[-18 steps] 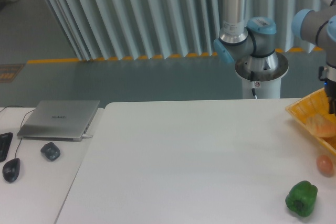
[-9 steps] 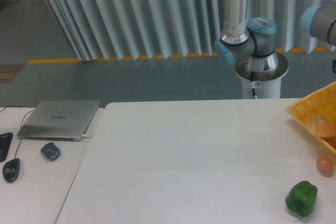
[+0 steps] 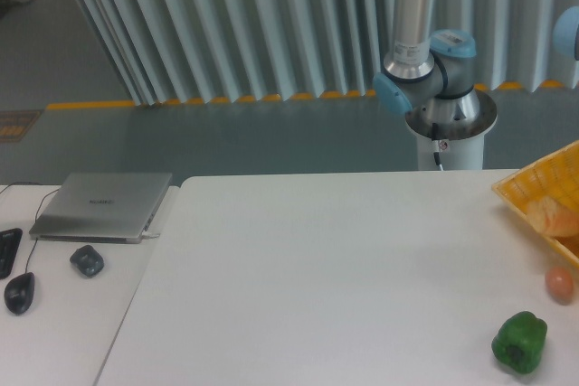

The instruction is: Place the red pepper on the table

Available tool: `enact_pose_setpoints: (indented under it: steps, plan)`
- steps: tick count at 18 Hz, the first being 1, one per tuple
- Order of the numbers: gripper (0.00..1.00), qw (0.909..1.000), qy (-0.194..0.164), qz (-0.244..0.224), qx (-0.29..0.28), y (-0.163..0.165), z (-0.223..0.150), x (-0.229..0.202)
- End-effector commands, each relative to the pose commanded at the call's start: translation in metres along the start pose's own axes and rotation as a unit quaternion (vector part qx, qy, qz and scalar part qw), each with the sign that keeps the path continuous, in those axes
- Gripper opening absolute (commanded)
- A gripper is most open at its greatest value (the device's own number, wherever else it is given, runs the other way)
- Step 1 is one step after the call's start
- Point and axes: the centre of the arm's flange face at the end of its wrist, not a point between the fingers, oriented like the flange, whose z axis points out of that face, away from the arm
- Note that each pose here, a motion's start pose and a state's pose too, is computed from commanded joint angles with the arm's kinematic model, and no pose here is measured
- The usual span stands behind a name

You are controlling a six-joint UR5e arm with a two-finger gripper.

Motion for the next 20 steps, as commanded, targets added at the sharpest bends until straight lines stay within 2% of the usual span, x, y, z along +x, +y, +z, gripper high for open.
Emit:
enact_pose_setpoints:
  steps: [2, 8, 16, 20]
  plan:
    - [1.0, 0.9994, 0.012, 0.03, 0.015, -0.002, 0.019, 0.004]
    - [1.0, 0.9976, 0.03, 0.032, 0.054, -0.006, 0.06, 0.018]
    - [1.0, 0.9975, 0.032, 0.022, 0.06, 0.005, 0.066, 0.031]
    - [1.0, 0.9969, 0.032, 0.036, 0.062, 0.007, 0.069, 0.032]
